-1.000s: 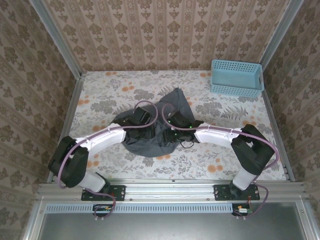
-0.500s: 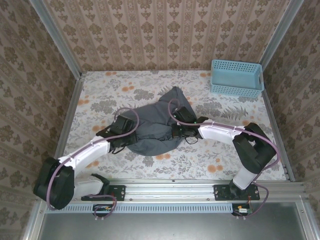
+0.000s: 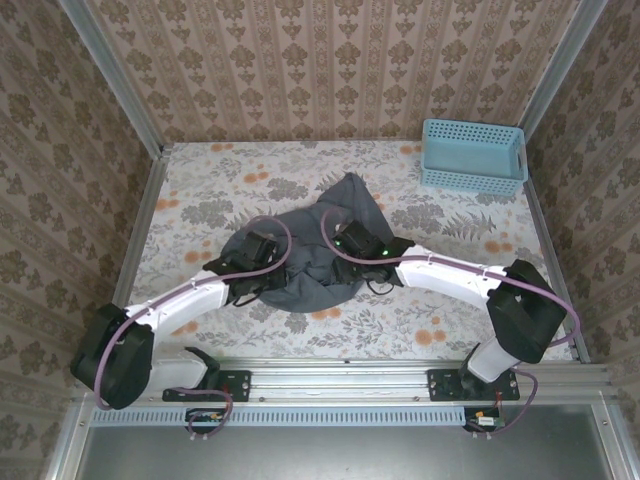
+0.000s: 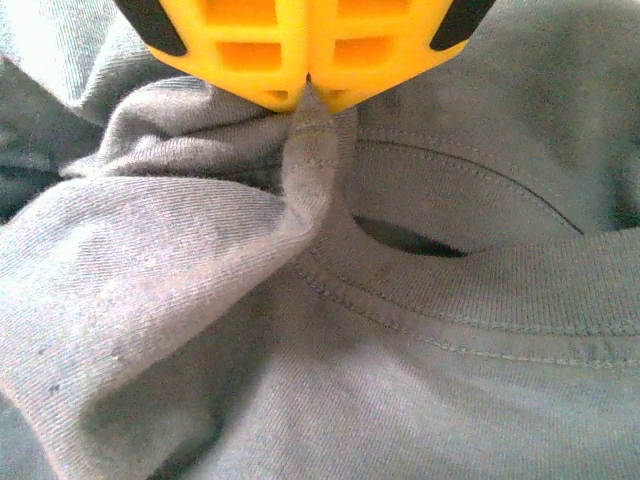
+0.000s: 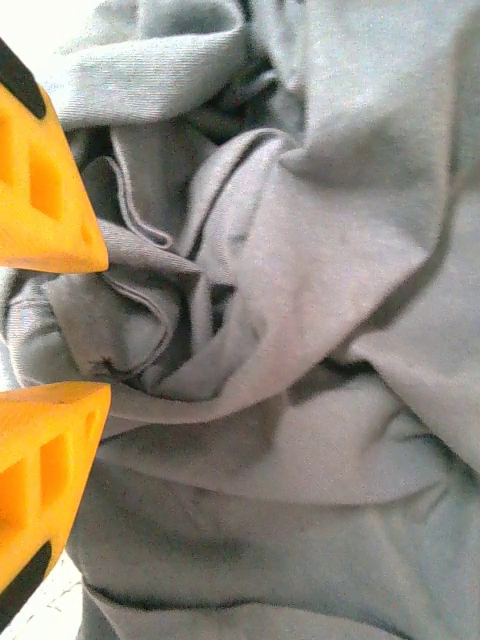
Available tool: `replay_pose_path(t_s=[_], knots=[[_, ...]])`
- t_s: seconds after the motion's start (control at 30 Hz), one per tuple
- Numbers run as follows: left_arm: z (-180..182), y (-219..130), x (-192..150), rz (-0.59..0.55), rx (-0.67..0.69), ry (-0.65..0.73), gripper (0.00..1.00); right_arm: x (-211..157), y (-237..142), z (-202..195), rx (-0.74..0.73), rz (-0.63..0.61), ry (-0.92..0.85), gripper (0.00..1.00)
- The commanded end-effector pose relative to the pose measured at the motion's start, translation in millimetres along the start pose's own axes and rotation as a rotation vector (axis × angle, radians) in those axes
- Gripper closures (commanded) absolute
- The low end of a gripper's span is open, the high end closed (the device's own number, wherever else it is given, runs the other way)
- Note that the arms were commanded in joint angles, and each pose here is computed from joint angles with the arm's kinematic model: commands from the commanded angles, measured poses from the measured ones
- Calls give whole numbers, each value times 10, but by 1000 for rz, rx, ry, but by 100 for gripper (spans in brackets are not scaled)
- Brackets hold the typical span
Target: Fold the inside-out t-shirt
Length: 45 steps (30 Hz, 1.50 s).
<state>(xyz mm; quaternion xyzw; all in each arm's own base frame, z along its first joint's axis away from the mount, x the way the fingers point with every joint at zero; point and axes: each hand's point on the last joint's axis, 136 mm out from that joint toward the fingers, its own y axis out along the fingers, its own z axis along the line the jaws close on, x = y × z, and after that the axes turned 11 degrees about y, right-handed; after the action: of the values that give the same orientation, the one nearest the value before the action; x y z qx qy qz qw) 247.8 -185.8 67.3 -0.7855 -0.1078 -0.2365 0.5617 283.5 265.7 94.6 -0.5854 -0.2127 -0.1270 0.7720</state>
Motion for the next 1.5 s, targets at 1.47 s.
replay_pose_path(t_s=[1.47], knots=[[208,-163,402,-44,-5,-26,100,232,-1044,-297,67,-349,-14,100]])
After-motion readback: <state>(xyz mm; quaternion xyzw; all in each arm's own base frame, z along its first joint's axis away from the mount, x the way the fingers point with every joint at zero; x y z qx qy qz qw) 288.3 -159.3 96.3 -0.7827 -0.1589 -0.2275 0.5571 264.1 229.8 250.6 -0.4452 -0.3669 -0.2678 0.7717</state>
